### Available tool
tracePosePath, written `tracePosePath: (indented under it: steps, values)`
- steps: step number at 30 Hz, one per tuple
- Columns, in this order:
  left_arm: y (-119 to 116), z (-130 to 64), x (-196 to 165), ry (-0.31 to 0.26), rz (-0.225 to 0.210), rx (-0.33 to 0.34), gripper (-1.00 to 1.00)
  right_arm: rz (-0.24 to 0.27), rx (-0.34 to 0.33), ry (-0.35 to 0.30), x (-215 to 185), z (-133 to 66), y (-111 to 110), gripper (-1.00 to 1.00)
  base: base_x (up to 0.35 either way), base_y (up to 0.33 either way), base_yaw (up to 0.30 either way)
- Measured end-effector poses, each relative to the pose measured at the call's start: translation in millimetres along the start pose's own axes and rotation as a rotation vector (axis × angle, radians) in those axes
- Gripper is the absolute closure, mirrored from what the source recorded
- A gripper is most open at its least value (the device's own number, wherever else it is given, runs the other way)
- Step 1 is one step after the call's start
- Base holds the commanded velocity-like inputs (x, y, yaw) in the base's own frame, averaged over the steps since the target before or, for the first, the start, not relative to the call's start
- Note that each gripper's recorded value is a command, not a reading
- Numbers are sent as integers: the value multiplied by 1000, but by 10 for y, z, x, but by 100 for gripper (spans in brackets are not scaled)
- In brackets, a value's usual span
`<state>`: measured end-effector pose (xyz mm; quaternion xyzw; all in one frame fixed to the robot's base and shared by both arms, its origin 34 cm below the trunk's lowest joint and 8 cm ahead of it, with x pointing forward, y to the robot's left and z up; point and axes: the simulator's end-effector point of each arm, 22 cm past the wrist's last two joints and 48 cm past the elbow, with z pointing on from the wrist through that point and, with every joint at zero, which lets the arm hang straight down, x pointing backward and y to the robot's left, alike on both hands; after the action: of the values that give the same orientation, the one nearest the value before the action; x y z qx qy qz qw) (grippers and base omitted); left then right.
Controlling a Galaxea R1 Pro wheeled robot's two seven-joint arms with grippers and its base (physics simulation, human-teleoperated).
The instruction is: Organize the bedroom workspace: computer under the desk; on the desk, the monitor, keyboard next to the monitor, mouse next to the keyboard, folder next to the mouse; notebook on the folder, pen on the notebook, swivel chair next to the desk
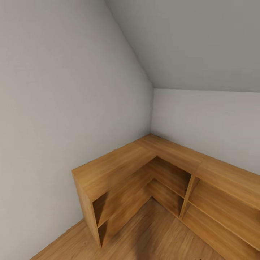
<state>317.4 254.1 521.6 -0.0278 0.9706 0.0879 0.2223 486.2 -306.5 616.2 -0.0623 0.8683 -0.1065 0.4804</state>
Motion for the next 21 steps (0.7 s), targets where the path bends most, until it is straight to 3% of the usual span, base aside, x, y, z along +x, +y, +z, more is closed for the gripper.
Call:
tracePosePath:
  steps: [21]
  values:
    - [-2,-2,-93,-23,-4,1,-100,1,3,-21,-94,9,-18,-100,0,0,-199]
